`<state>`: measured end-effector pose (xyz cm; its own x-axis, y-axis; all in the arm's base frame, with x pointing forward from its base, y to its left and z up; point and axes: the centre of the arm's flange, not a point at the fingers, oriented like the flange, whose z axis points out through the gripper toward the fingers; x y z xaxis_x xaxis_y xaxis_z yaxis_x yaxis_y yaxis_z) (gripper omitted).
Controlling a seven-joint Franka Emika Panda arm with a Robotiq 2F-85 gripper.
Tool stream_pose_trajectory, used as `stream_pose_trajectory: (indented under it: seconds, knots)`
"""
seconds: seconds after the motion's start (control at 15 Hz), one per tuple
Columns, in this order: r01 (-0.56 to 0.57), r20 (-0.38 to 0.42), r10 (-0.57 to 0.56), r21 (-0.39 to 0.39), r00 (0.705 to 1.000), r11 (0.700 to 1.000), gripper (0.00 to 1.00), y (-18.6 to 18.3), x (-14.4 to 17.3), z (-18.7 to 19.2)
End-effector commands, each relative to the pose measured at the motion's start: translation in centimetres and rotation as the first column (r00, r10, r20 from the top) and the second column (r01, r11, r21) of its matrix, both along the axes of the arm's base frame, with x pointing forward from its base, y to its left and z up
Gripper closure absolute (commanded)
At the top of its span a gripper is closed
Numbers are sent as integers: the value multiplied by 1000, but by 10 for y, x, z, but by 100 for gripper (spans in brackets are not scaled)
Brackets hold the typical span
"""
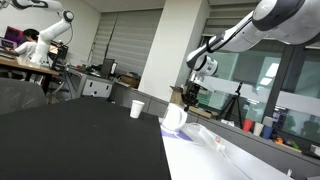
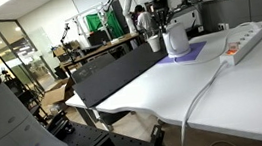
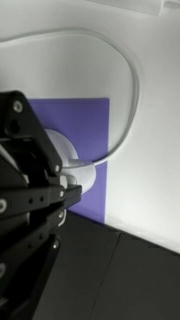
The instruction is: Switch the kettle off then on
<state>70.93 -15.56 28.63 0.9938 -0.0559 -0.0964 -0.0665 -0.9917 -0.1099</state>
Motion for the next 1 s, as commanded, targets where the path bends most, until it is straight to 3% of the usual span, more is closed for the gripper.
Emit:
stream_pose_trajectory:
  seconds: [0.0, 0.53, 0.93]
  knots:
    - [6, 5, -6, 15, 1000, 1000, 100, -5, 3, -9]
    - [-78, 51, 74, 76, 996, 994, 100, -9, 0, -15]
    - [-47, 39, 44, 66, 998, 997, 100, -5, 5, 16]
